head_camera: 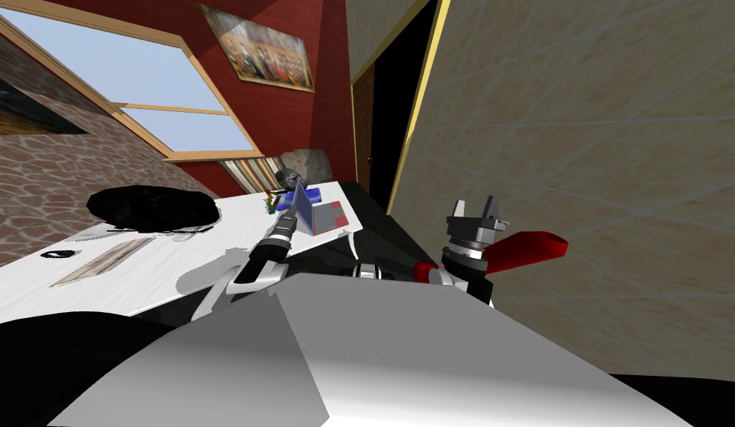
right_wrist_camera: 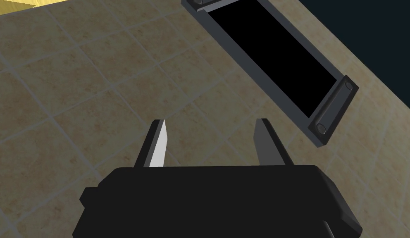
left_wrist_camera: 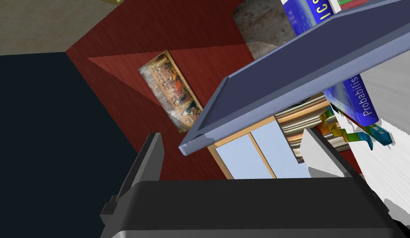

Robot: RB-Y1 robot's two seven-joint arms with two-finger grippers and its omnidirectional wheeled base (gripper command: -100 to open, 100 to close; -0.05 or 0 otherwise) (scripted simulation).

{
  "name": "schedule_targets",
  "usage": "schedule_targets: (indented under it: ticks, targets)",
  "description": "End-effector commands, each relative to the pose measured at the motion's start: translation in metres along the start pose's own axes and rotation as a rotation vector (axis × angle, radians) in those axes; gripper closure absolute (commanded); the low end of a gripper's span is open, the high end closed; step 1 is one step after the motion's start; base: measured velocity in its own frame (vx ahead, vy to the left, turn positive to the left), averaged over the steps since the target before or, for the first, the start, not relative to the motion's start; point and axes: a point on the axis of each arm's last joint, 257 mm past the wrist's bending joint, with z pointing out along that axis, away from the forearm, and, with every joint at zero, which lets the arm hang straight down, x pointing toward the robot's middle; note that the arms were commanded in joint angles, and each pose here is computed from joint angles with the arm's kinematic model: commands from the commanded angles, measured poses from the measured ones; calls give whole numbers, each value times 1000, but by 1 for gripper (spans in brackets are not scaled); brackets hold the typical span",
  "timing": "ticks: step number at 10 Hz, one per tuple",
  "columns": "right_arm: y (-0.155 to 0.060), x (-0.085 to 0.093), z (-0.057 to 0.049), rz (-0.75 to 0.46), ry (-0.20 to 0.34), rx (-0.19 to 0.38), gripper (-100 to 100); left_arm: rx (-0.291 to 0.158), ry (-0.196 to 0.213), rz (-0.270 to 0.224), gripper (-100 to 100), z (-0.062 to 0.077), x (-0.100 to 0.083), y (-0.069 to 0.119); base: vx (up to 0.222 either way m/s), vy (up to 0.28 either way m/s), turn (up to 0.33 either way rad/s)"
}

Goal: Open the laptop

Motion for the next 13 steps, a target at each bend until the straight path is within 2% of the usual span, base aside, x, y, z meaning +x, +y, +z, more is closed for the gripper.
schedule_targets:
  ticks: [1,2,3,4,5,6,7,8,9,10,12,13]
  targets:
    - [0,0,0,0,0,0,0,2,-2,1,-100,-1,-2,-4,64,9,-8]
    - [0,0,0,0,0,0,0,1,-2,1,100,-1,-2,-4,9,1,5]
    - [0,0,0,0,0,0,0,-33,7,117,100,-9,-9,3,52,-72,-66]
    - [0,0,0,0,0,0,0,-43,10,155,100,-12,-11,5,88,-147,-43]
    - [0,0,0,0,0,0,0,-64,17,231,100,-17,-15,9,85,-154,-41]
    - [0,0,0,0,0,0,0,-74,21,268,100,-20,-18,11,100,-123,-48]
    - [0,0,0,0,0,0,0,-93,29,343,100,-25,-22,15,99,-127,-59]
    - [0,0,0,0,0,0,0,-102,33,381,100,-27,-24,16,109,-139,-35]
    - [0,0,0,0,0,0,0,-95,27,353,100,-26,-24,14,50,-62,10]
    - [0,0,0,0,0,0,0,-125,36,439,100,-27,-27,29,45,-73,-24]
    - [0,0,0,0,0,0,0,-150,46,518,100,-28,-30,42,45,-105,-34]
    - [0,0,0,0,0,0,0,-175,58,597,100,-30,-33,56,70,-140,-59]
